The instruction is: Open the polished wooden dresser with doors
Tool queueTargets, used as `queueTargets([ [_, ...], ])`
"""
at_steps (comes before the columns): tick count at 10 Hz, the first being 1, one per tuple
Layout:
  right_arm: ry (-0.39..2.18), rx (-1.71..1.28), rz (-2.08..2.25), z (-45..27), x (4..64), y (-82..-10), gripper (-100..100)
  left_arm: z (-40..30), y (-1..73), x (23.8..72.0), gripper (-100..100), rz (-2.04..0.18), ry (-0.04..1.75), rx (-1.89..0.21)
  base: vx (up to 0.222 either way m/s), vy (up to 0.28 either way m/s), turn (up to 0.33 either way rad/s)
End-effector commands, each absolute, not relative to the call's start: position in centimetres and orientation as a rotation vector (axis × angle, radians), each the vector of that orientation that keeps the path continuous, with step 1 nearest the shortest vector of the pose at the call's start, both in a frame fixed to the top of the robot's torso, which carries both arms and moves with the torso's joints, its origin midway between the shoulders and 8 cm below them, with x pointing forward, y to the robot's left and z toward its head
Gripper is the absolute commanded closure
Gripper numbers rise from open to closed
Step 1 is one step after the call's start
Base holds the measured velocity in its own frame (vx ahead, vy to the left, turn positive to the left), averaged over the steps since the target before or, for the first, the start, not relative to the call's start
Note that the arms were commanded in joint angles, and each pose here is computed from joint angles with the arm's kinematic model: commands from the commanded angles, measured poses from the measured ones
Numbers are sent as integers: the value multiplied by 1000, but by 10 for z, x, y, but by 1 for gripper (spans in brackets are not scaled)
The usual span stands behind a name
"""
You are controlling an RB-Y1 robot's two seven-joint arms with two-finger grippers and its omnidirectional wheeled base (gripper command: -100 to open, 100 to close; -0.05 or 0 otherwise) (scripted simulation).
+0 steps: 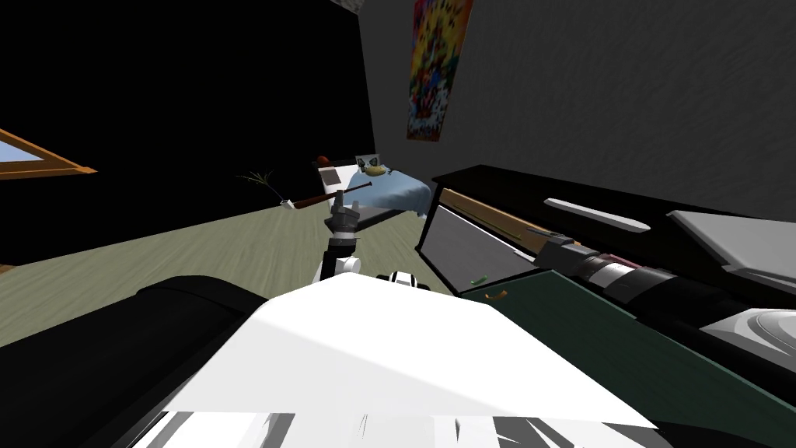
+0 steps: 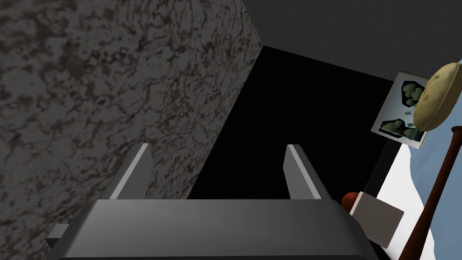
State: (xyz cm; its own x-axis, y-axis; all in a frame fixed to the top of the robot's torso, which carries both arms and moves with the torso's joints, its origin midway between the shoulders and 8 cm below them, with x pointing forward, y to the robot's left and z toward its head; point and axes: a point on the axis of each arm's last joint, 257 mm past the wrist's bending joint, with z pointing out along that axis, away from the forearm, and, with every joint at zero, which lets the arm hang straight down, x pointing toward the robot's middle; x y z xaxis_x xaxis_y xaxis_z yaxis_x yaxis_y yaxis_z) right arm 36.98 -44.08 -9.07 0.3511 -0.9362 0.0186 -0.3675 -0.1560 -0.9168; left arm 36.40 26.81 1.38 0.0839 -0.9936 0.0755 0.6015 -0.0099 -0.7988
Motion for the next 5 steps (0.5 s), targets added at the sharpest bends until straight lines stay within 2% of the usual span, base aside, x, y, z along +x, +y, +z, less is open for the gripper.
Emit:
queueTargets([
  [1,1168,-1711,-789,-90,370,-441,-100,14,268,364,0,-1404,633,-802,17,-13,4],
  [2,1169,-1711,-789,-90,370,-441,100,14,268,364,0,-1404,632,-802,10,-6,2],
  [3,1162,-1714,-781,-90,369,-437,100,14,268,364,0,-1404,632,-802,-67,102,-47],
  [5,1157,-1716,-775,-90,368,-433,100,14,268,364,0,-1405,632,-802,-139,134,-47],
])
